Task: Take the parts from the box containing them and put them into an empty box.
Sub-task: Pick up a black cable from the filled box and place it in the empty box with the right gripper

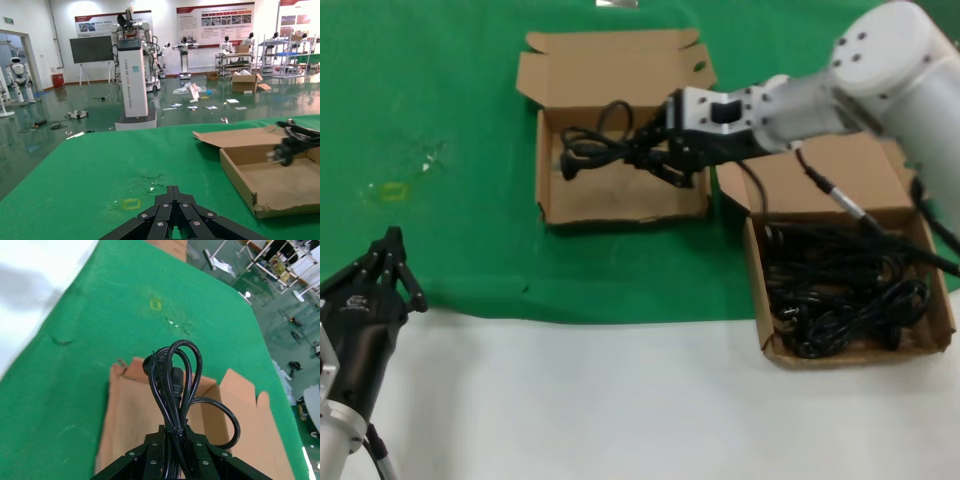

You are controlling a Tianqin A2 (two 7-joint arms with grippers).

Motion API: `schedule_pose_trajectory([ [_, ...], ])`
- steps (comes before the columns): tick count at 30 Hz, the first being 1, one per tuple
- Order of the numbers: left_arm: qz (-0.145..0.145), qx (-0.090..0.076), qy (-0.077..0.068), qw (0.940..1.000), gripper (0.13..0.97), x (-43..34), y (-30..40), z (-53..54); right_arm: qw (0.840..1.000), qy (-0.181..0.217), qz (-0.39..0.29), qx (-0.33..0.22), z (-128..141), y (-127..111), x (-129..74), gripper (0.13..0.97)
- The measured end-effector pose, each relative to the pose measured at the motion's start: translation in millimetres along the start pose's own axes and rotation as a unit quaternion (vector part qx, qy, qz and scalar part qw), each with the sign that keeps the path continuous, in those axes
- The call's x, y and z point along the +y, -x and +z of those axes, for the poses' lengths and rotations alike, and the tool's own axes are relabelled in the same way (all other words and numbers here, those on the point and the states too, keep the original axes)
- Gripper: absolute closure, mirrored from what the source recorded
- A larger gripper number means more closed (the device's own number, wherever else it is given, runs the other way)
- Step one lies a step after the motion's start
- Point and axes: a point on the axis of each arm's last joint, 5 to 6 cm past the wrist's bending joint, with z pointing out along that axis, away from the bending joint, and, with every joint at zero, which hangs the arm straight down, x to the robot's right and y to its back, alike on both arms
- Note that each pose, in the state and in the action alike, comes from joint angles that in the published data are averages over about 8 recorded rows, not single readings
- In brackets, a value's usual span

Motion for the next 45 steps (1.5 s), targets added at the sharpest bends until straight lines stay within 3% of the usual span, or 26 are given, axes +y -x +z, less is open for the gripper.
schedule_pose_trajectory([
  [6, 0.0, 0.0, 0.0, 1.0, 0.953, 0.0, 0.0, 0.0, 1.0, 0.001, -0.007, 0.013, 28, 4, -13, 0.884],
  [13, 0.0, 0.0, 0.0, 1.0, 0.953, 0.0, 0.0, 0.0, 0.999, 0.021, -0.011, 0.03, 42, 13, -17, 0.884],
  [30, 0.0, 0.0, 0.0, 1.0, 0.953, 0.0, 0.0, 0.0, 0.997, 0.051, -0.027, 0.047, 55, 29, -12, 0.884],
  [45, 0.0, 0.0, 0.0, 1.0, 0.953, 0.0, 0.0, 0.0, 0.995, 0.067, -0.044, 0.054, 58, 35, -8, 0.814],
])
